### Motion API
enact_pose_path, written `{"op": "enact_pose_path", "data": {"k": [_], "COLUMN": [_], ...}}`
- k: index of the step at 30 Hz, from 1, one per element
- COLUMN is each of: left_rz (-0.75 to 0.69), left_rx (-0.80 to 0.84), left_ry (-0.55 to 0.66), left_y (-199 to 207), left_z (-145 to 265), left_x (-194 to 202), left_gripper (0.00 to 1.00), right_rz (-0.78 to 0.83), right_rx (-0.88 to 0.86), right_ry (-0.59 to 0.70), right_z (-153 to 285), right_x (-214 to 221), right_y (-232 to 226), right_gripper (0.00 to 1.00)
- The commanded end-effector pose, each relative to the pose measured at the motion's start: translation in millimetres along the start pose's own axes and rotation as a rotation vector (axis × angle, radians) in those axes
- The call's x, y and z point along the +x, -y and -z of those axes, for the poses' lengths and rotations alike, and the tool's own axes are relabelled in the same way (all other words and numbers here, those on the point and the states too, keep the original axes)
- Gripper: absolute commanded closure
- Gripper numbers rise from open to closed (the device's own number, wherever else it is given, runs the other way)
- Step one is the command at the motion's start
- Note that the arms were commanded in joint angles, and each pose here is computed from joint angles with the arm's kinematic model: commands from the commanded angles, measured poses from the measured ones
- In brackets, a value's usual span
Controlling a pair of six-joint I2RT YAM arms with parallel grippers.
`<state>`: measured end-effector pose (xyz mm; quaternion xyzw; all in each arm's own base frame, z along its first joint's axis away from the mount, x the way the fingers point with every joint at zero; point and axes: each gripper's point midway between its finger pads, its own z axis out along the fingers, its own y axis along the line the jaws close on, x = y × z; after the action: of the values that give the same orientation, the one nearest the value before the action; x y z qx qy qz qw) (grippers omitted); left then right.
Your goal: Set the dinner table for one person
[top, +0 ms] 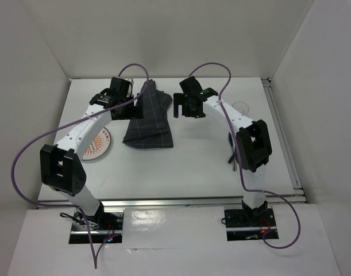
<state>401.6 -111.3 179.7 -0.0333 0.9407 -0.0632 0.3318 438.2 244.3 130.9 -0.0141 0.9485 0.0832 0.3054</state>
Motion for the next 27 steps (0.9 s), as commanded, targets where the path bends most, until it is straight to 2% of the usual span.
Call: {"op": "enact_pose_path", "data": {"k": [1, 6, 7, 9, 11, 14, 18, 19, 20, 22, 23, 27], "left_rz": [-0.015, -0.113, -0.177, -0.211, -0.265, -0.296, -0.378, -0.389, -0.390, -0.409, -0.414, -0.440], "left_rx": [0.042, 0.006, 0.027, 0.041, 0.040, 0.038, 0.090, 0.107, 0.104, 0.104, 0.095, 0.069], "left_ry": [0.041, 0.131, 0.161, 0.182, 0.058, -0.010, 0.007, -0.002, -0.010, -0.021, -0.047, -0.086], "left_y": [8, 26, 39, 51, 54, 58, 79, 86, 86, 97, 95, 105], "left_z": [14, 20, 19, 23, 16, 1, 1, -3, -6, -16, -23, -47], "left_x": [-15, -15, -13, -19, -1, 10, 15, 19, 21, 23, 29, 34], "left_gripper": [0.00, 0.00, 0.00, 0.00, 0.00, 0.08, 0.18, 0.18, 0.25, 0.27, 0.32, 0.36], "right_rz": [-0.009, 0.010, 0.009, 0.020, 0.029, 0.037, 0.028, 0.020, 0.018, 0.006, 0.001, -0.090], "right_rx": [-0.037, -0.074, -0.086, -0.096, -0.126, -0.114, -0.120, -0.119, -0.123, -0.122, -0.110, -0.062], "right_ry": [0.039, 0.042, 0.046, 0.044, 0.072, 0.078, 0.147, 0.159, 0.168, 0.208, 0.234, 0.295], "right_z": [11, 15, 19, 24, 38, 49, 87, 94, 100, 119, 127, 160], "right_x": [-7, -8, -10, -7, -14, -8, -8, -9, -8, -12, -16, -18], "right_y": [-7, -13, -15, -14, -17, -10, 1, 6, 8, 16, 19, 39], "right_gripper": [0.00, 0.00, 0.00, 0.00, 0.00, 0.01, 0.04, 0.04, 0.06, 0.07, 0.07, 0.10]}}
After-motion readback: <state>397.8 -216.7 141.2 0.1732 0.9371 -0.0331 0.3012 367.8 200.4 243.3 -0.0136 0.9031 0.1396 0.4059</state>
